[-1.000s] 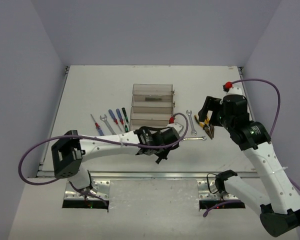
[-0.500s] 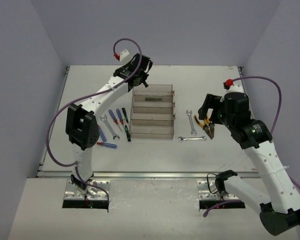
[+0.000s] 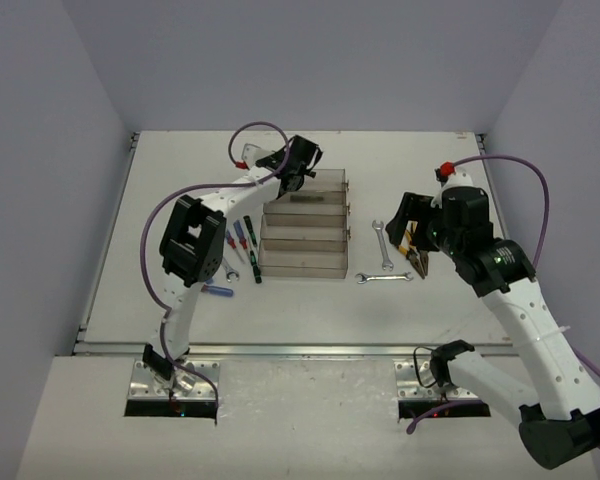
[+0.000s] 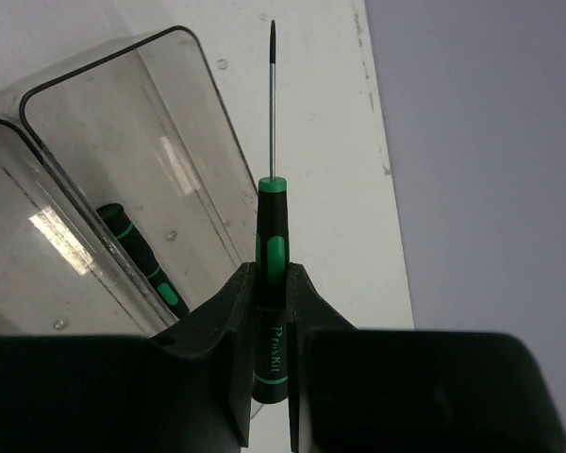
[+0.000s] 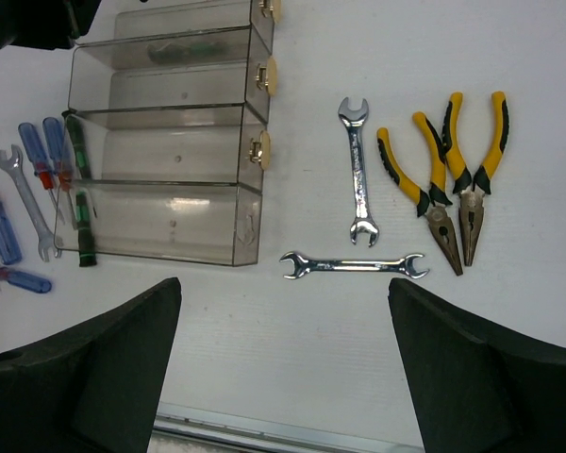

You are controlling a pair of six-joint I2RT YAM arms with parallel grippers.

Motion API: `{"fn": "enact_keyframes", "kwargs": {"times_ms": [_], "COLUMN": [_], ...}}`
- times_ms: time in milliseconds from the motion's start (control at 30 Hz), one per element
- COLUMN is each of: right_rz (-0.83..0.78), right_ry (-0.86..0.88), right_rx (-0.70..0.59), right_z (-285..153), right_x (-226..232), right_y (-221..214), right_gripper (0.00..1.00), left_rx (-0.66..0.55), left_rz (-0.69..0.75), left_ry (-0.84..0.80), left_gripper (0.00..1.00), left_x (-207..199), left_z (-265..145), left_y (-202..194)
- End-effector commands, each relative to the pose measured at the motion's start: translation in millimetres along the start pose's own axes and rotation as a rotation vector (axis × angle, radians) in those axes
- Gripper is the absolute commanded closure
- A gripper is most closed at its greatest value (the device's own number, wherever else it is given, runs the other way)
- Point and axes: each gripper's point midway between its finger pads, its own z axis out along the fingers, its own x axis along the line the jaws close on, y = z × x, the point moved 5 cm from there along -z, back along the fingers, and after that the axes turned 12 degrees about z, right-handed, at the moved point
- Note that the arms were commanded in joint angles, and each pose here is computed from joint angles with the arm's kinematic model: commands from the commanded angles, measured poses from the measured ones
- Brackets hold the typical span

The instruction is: Sort the tools into containers

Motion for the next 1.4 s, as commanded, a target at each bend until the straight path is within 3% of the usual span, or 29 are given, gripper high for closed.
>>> {"fn": "enact_keyframes", "kwargs": {"times_ms": [0, 100, 267, 400, 500, 633, 733, 800, 900, 967, 1067, 1133, 1300, 1367], "right_rz": [-0.015, -0.022, -0.034, -0.038, -0.038, -0.042, -0.052, -0.058, -0.063, -0.068, -0.081, -0.088, -0.107, -0.115], "right_ry": [0.036, 0.054, 0.048, 0.046, 0.049, 0.044, 0.04, 0.042, 0.05, 0.064, 0.094, 0.105, 0.111, 0.117], "right_rx": [-0.033, -0.021, -0.026, -0.03, -0.027, -0.031, -0.036, -0.04, -0.03, -0.008, 0.026, 0.035, 0.045, 0.061], "right_z": [2, 3, 3, 3, 3, 3, 3, 2, 3, 5, 7, 7, 9, 12], "right_x": [5, 7, 4, 4, 5, 4, 4, 4, 5, 7, 12, 14, 14, 14], "right_y": [7, 4, 3, 5, 5, 5, 8, 8, 7, 5, 2, 2, 1, -1], "right_gripper": [0.1, 0.1, 0.1, 0.1, 0.1, 0.1, 0.1, 0.09, 0.09, 0.09, 0.09, 0.1, 0.1, 0.1], "left_rx": [0.003, 0.01, 0.038, 0.064, 0.068, 0.076, 0.004, -0.082, -0.116, -0.07, 0.048, 0.119, 0.279, 0.326], "left_rz": [-0.125, -0.136, -0.121, -0.111, -0.087, -0.068, 0.127, 0.216, 0.395, 0.526, 0.688, 0.767, 0.882, 0.907], "left_ry": [-0.012, 0.003, -0.011, -0.037, -0.072, -0.14, -0.245, -0.268, -0.172, -0.113, -0.038, 0.038, 0.004, 0.018], "left_gripper": [1.0, 0.98, 0.84, 0.59, 0.29, 0.2, 0.13, 0.0, 0.0, 0.0, 0.02, 0.11, 0.48, 0.56], "left_x": [-4, 4, 7, 6, -4, -22, -47, -65, -45, -21, 26, 68, 105, 114], "left_z": [5, 14, 21, 21, 17, 2, -29, -64, -79, -83, -74, -65, -46, -35], "left_y": [-5, -12, -23, -28, -26, -16, 14, 52, 89, 114, 120, 118, 109, 103]}}
